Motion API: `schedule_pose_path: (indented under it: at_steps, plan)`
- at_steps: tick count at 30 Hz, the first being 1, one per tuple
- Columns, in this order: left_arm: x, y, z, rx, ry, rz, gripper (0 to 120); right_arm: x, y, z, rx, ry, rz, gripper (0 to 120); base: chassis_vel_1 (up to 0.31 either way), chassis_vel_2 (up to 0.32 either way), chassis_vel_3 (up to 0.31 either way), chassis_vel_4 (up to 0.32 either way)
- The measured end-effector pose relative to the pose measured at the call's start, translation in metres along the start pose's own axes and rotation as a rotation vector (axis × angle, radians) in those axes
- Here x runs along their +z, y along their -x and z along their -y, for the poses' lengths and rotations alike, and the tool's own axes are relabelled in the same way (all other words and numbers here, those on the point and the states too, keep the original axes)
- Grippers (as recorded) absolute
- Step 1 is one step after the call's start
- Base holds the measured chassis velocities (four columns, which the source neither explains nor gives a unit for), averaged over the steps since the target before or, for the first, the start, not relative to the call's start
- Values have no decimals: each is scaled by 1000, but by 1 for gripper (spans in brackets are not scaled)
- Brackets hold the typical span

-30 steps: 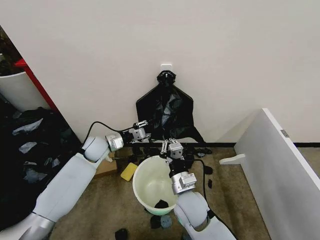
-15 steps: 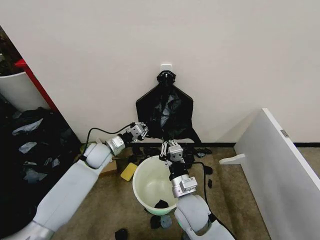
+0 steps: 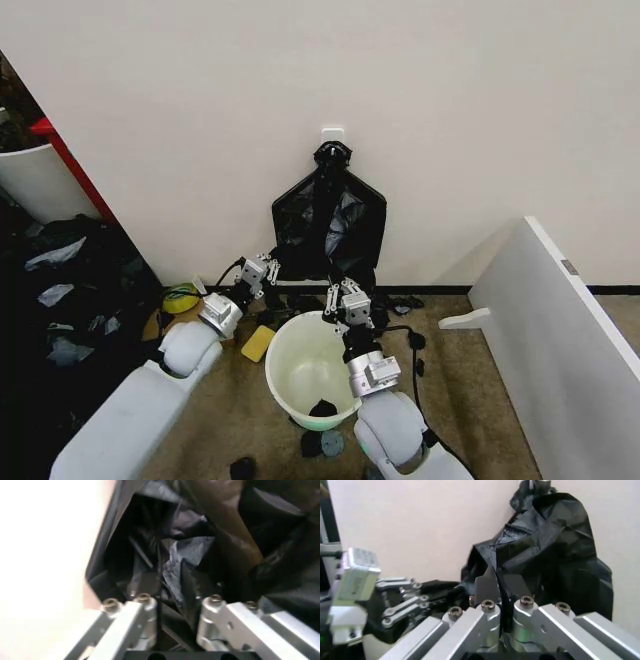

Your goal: Place the garbage bag over the trash bin.

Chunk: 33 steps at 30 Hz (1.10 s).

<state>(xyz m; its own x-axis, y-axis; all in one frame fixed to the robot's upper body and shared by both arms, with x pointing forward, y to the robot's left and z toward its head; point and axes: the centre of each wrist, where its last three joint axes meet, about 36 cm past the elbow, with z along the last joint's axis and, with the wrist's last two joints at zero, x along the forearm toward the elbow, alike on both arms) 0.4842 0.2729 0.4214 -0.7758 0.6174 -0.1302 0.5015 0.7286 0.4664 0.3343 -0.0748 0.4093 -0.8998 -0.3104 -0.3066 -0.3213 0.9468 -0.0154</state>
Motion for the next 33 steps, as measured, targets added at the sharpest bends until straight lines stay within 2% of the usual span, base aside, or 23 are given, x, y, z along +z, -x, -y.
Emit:
schedule_pose_path:
  at_steps: [1,7,8,12,13,17,19,22,26,31,33]
  plan:
    - [0,0,0,0,0,0,22,0,0,0,0,0,0,0,0,0,0,0]
    - [-9,14,-32,173,129,5,45,-1,-2,-4,-19,-3,11,0,0,0,0,0]
    - [-9,14,-32,173,129,5,45,-1,-2,-4,-19,-3,11,0,0,0,0,0]
    - [-25,46,-65,322,248,1,65,1,-2,-8,-30,-5,17,0,0,0,0,0]
    - [-25,46,-65,322,248,1,65,1,-2,-8,-30,-5,17,0,0,0,0,0]
    - [-33,61,-81,390,297,-21,78,3,0,-10,-31,-10,19,0,0,0,0,0]
    - [-37,66,-87,446,321,-47,90,4,2,-8,-30,-14,20,0,0,0,0,0]
    - [-37,66,-90,490,333,-68,96,4,3,-7,-28,-17,21,0,0,0,0,0]
    - [-34,66,-90,535,338,-105,98,6,5,-6,-25,-22,22,0,0,0,0,0]
    - [-30,68,-87,532,340,-123,96,6,6,-6,-26,-21,24,0,0,0,0,0]
    - [-28,69,-85,526,341,-127,86,6,6,-6,-26,-21,24,0,0,0,0,0]
